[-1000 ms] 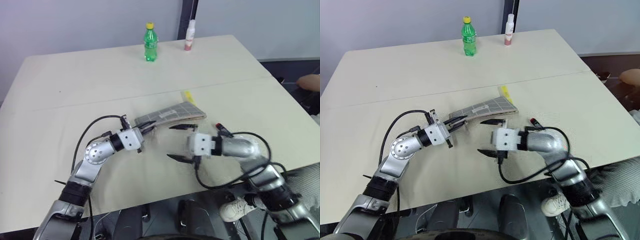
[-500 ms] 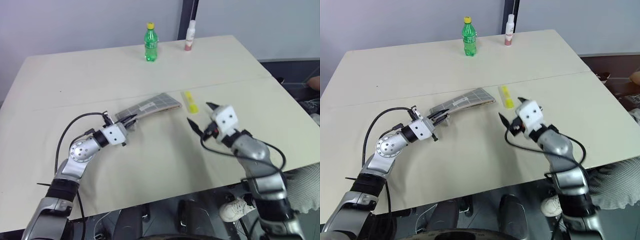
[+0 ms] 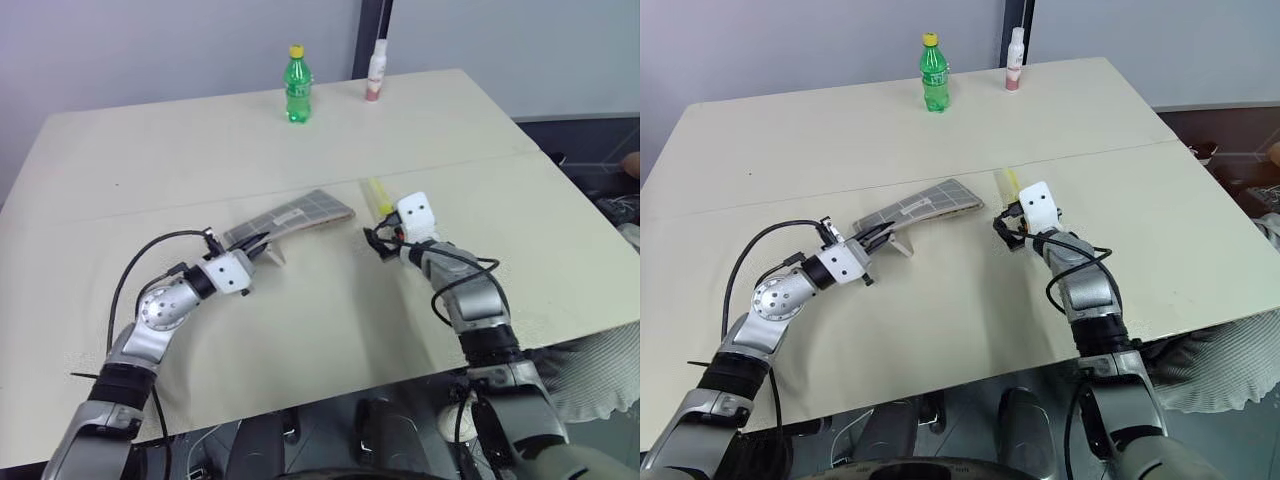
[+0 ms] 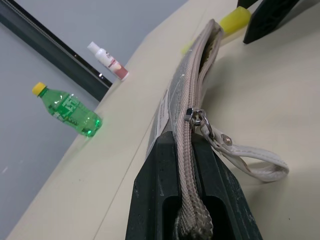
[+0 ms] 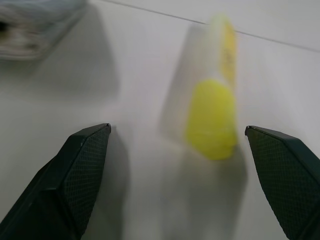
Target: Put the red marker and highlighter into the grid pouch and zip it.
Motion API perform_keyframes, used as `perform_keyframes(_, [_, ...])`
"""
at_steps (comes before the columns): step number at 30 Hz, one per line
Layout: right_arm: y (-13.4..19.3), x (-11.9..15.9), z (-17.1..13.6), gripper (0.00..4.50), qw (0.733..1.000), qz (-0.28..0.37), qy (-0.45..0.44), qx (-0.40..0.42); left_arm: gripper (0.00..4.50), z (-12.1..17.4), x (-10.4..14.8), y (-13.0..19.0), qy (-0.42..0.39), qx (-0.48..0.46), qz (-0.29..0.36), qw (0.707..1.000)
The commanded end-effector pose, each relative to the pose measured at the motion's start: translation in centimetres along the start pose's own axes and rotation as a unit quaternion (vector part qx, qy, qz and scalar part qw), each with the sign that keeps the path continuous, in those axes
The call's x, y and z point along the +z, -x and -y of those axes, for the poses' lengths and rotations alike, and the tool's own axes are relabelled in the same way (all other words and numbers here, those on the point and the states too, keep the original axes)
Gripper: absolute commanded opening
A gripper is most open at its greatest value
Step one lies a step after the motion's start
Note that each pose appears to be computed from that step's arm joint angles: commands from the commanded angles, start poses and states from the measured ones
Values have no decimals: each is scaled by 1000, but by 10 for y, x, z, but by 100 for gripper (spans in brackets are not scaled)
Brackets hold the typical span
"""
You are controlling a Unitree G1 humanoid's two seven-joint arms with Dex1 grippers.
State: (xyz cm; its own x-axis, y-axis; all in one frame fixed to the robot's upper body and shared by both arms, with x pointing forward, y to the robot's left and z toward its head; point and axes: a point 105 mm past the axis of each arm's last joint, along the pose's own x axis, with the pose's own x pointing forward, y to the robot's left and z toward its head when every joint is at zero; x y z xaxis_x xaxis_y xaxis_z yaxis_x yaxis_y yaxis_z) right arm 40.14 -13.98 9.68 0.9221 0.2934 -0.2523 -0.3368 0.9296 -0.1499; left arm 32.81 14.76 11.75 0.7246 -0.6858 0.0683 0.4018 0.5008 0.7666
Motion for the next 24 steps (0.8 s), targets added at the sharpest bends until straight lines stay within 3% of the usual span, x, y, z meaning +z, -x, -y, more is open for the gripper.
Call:
perform_keyframes(1, [-2, 1, 3, 326, 999, 3, -36, -15, 0, -10, 11, 0, -6, 23, 17, 1000])
perform_keyframes(5, [-3, 7, 0, 115, 999, 16, -36, -17, 0, -5, 14, -3, -1, 19, 21, 1000])
perform_keyframes(6, [-3, 8, 0, 82, 999, 20, -41, -19, 0, -5, 14, -4, 0, 18, 21, 1000])
perform_keyframes(14, [23, 25, 20, 81, 997, 71, -14, -10, 0, -3, 17, -8, 6, 14, 28, 1000])
perform_keyframes(20, [93, 50, 5, 81, 975, 161, 66, 139, 0, 2, 19, -10, 24, 11, 31, 999])
perform_keyframes(24, [129, 38, -8, 81, 961, 139, 98, 220, 0, 5, 20, -14, 40, 10, 35, 999])
